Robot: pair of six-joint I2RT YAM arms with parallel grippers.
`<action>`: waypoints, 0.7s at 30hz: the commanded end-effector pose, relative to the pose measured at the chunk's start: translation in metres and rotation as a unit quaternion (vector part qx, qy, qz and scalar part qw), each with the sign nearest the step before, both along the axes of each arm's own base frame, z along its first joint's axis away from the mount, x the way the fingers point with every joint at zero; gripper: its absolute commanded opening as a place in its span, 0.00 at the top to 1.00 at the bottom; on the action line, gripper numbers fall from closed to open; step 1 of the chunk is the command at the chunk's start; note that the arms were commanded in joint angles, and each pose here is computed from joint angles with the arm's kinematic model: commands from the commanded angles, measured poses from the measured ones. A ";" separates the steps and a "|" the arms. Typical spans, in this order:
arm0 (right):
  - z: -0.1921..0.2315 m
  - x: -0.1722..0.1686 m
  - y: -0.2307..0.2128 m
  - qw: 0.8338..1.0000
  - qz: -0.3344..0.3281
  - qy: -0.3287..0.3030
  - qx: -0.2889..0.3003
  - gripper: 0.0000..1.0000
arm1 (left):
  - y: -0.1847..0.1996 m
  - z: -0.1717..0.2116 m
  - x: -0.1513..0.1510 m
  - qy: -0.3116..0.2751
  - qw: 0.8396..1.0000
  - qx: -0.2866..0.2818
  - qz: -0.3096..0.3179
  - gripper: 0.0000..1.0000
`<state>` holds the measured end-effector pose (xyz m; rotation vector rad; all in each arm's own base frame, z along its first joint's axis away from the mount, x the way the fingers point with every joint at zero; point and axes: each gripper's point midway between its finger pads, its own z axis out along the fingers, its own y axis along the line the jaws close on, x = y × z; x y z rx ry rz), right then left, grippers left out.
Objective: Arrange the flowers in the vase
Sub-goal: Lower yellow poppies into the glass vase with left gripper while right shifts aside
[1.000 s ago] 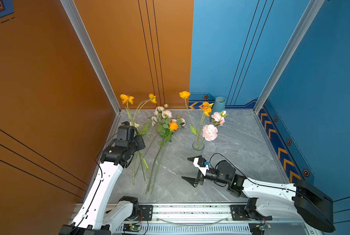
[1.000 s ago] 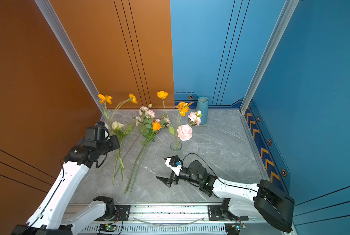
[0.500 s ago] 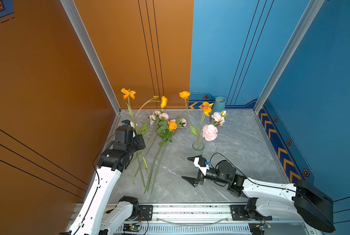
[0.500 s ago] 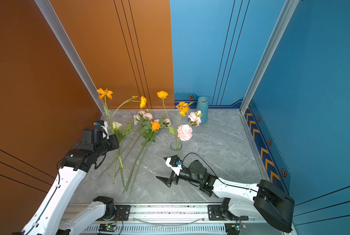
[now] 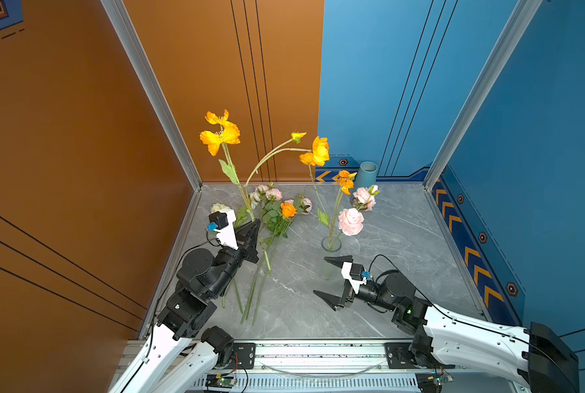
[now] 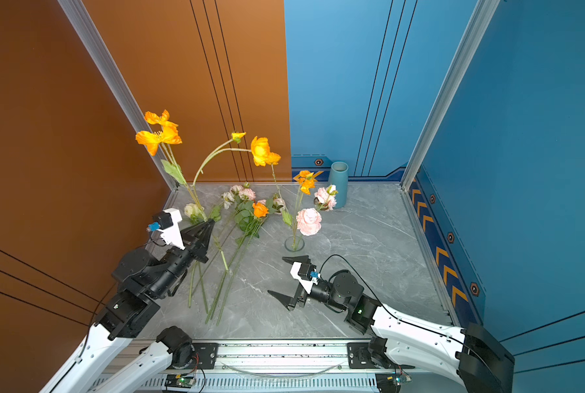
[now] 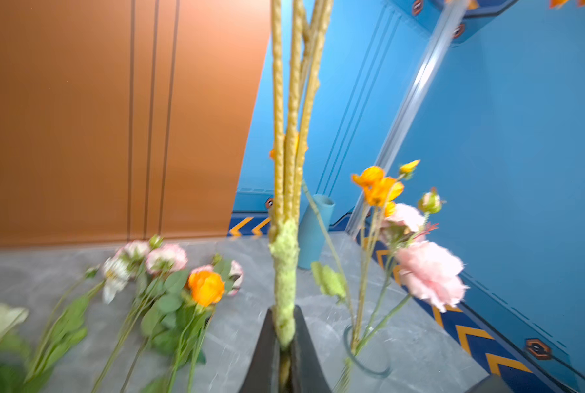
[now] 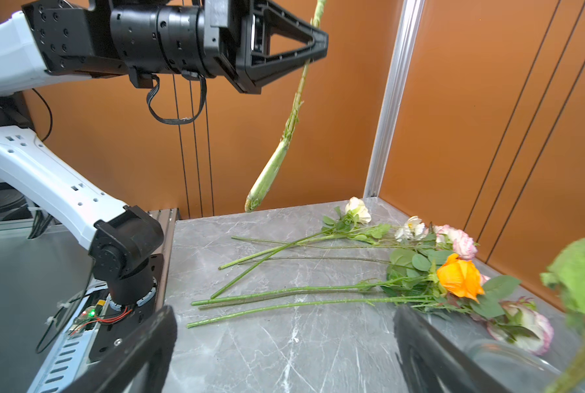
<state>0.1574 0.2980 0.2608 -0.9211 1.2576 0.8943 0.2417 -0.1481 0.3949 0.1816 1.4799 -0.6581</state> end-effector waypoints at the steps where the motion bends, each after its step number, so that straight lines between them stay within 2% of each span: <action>1: -0.005 0.014 -0.019 0.998 -0.060 0.000 -0.005 0.00 | -0.047 0.050 -0.019 -0.124 0.988 0.001 -0.089 1.00; 4: 0.003 0.020 -0.038 0.995 -0.095 0.014 0.010 0.00 | -0.095 0.061 -0.039 -0.180 0.971 0.038 -0.156 1.00; 7: -0.004 0.023 -0.060 0.992 -0.123 0.037 -0.007 0.00 | -0.130 0.066 -0.056 -0.227 0.953 0.065 -0.190 1.00; 14: -0.022 0.032 -0.118 0.976 -0.202 0.075 0.044 0.00 | -0.179 0.049 -0.053 -0.271 0.929 0.082 -0.237 1.00; 17: -0.028 0.041 -0.128 0.970 -0.222 0.081 0.051 0.00 | -0.189 0.051 -0.046 -0.281 0.927 0.078 -0.237 1.00; 21: -0.030 0.044 -0.121 0.975 -0.193 0.098 0.057 0.00 | -0.202 0.045 -0.037 -0.287 0.917 0.086 -0.264 1.00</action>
